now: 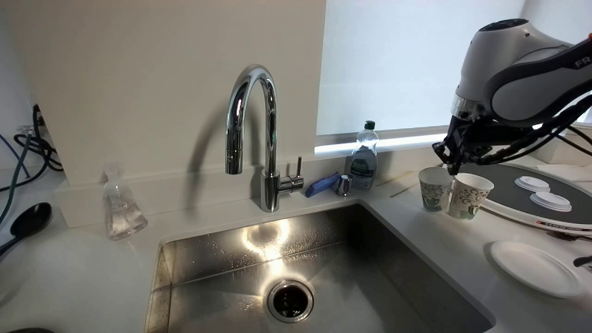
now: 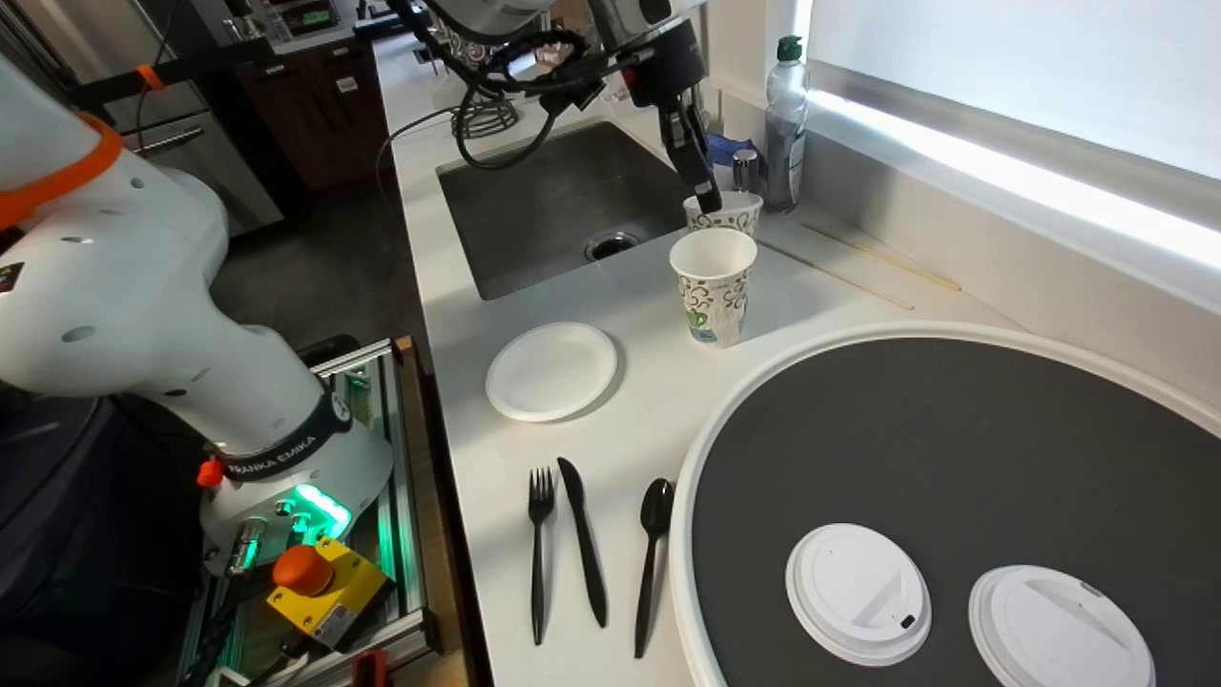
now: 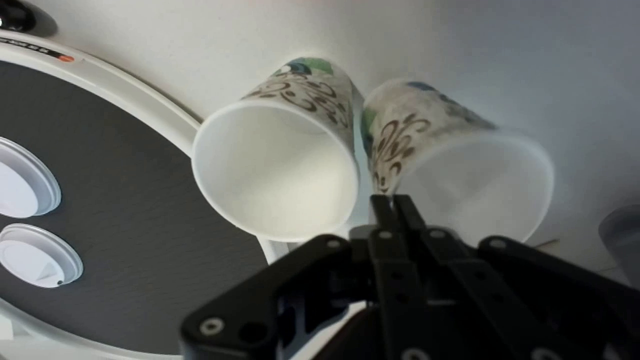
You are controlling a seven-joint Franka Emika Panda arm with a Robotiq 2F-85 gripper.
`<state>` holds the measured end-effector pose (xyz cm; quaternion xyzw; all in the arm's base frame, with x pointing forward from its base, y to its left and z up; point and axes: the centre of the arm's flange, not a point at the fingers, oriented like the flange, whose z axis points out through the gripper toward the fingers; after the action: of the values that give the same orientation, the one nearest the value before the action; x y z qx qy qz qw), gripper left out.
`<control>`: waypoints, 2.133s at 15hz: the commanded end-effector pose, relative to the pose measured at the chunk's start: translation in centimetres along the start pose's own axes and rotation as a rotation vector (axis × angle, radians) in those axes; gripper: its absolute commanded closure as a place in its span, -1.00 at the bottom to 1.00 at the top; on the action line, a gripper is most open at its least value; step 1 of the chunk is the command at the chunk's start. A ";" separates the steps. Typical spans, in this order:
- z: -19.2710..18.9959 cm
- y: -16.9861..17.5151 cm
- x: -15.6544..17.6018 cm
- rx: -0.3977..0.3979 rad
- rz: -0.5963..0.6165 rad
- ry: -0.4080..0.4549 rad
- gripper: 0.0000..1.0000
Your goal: Put the coffee cups on the windowsill.
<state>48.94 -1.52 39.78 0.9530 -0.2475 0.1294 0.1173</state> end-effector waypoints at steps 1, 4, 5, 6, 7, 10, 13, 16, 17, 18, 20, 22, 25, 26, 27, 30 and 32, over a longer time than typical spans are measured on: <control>1.1 -0.2 -0.7 0.012 0.010 0.015 1.00; 1.2 -0.3 -0.8 0.015 0.008 0.012 1.00; 1.2 -0.3 -0.8 0.015 0.007 0.011 1.00; 1.2 -0.3 -0.8 0.015 0.007 0.011 1.00; 1.2 -0.3 -0.8 0.016 0.007 0.011 1.00; 1.3 -0.3 -0.9 0.011 0.004 0.008 0.46; 1.5 -0.4 -1.0 0.010 -0.001 0.002 0.09; 1.9 -0.5 -1.2 0.007 -0.004 -0.006 -0.38; 2.0 -0.5 -1.3 0.006 -0.006 -0.009 -0.51; 2.1 -0.6 -1.3 0.005 -0.006 -0.012 -0.65; 2.3 -0.6 -1.4 0.005 -0.007 -0.016 -0.95; 2.5 -0.6 -1.4 0.004 -0.009 -0.018 -1.00; 2.5 -0.6 -1.4 0.007 -0.003 -0.010 -1.00; 2.5 -0.6 -1.4 0.012 0.000 -0.004 -1.00; 2.4 -0.6 -1.3 0.015 0.003 -0.001 -1.00; 2.3 -0.7 -1.2 0.027 0.022 0.014 -0.77; 2.3 -0.9 -1.1 0.036 0.030 0.018 -0.48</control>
<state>49.08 -1.10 37.94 0.9537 -0.2488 0.1315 0.1061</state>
